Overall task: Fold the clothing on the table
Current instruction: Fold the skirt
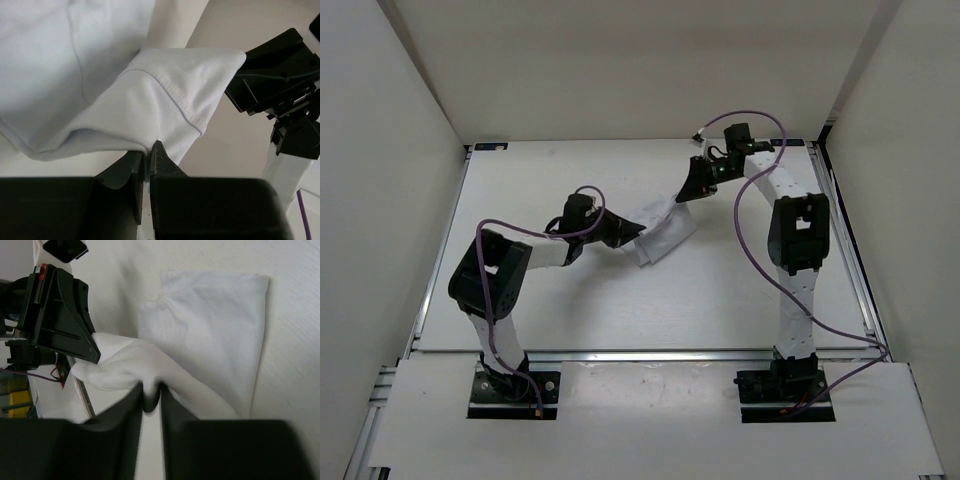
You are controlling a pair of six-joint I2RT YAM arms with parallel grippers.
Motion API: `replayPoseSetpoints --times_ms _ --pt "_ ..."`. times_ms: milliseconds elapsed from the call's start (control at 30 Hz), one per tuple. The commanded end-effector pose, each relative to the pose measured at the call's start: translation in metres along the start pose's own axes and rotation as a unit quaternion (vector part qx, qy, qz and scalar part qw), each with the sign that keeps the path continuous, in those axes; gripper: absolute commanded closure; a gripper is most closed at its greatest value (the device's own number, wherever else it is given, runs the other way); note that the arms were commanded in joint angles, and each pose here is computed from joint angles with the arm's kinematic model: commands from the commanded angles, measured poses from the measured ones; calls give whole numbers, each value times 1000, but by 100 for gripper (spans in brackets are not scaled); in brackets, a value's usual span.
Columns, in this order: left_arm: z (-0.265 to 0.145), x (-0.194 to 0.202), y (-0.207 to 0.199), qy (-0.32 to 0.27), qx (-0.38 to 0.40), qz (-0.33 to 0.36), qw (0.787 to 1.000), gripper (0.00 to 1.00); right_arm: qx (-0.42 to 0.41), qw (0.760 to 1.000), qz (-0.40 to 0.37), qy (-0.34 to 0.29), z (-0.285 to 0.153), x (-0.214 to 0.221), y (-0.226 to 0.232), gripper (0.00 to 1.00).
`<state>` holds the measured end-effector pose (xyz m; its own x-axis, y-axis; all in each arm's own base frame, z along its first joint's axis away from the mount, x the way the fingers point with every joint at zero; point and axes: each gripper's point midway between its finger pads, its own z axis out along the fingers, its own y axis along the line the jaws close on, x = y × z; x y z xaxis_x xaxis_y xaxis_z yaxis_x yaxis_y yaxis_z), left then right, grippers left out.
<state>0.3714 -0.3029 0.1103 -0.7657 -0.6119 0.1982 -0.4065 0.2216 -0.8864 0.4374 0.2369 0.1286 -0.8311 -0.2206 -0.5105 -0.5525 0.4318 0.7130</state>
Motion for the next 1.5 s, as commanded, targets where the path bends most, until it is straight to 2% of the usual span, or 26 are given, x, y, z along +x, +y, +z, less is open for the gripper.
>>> replayPoseSetpoints --times_ms 0,33,67,100,133,167,200,233,267,400,500,600,633,667,700,733,800,867,900,1033,1167,1267,1333,1367,1433,1467 --pt "-27 -23 -16 -54 45 -15 997 100 3 999 -39 -17 18 -22 0 70" --pt "-32 -30 -20 -68 58 -15 996 98 3 999 -51 -18 25 -26 2 60" --pt "-39 -44 -19 -89 63 -21 994 96 3 998 -57 -21 29 -29 2 37" --pt "-44 -57 -15 -106 62 -22 992 93 9 998 -54 -19 32 -29 1 22" --pt "-46 -67 -16 -120 65 -23 990 90 8 997 -66 -29 32 -39 6 9" --pt "-51 -81 -18 -135 71 -27 988 85 11 997 -70 -30 33 -42 6 4" --pt "-56 -99 -27 -153 86 -20 984 65 12 996 -80 -31 32 -45 10 1" --pt "-55 -104 -29 -155 94 -20 983 40 10 994 -98 -37 29 -54 19 1" --pt "-56 -117 -43 -166 114 -19 979 2 7 994 -105 -38 28 -56 22 1" --pt "-57 -156 -75 -198 162 -25 966 1 -1 994 -110 -28 22 -51 34 1" --pt "-59 -164 -97 -201 194 -26 960 1 -12 992 -123 -16 17 -41 37 2" --pt "-50 -146 -116 -159 182 26 970 1 -4 994 -113 -12 4 -35 32 9" --pt "-42 -132 -133 -137 178 91 970 2 -5 993 -114 -8 3 -31 36 15" --pt "-32 -121 -112 -109 118 129 978 1 -3 994 -108 -3 2 -26 34 29" --pt "-19 -102 -107 -75 73 187 977 1 3 995 -101 -2 -3 -22 28 36" --pt "-11 -83 -113 -55 63 221 972 2 3 995 -96 -7 -9 -23 28 51" --pt "-3 -57 -92 -19 20 283 959 1 2 997 -71 -10 -19 -15 21 79" --pt "5 -26 -71 24 23 299 954 2 -1 998 -64 -19 -34 -14 21 100" --pt "7 -22 -70 30 35 297 954 1 -3 998 -55 -28 -44 -13 17 99" --pt "22 -4 -21 91 33 243 965 14 -3 997 -43 -61 -82 -18 15 100" --pt "38 -17 -11 69 16 256 964 14 4 997 -42 -72 -108 -17 16 100" --pt "55 -32 -11 60 22 242 968 28 21 995 -40 -87 -130 -19 14 100" --pt "70 -42 -11 61 26 228 971 56 31 995 -36 -92 -141 -17 13 100" --pt "74 -41 -15 70 35 221 972 78 37 994 -31 -94 -145 -16 10 100" --pt "82 -43 -6 80 33 201 976 100 48 994 -27 -98 -151 -14 6 100" --pt "83 -44 -8 80 35 192 978 100 52 993 -31 -102 -155 -14 7 100"
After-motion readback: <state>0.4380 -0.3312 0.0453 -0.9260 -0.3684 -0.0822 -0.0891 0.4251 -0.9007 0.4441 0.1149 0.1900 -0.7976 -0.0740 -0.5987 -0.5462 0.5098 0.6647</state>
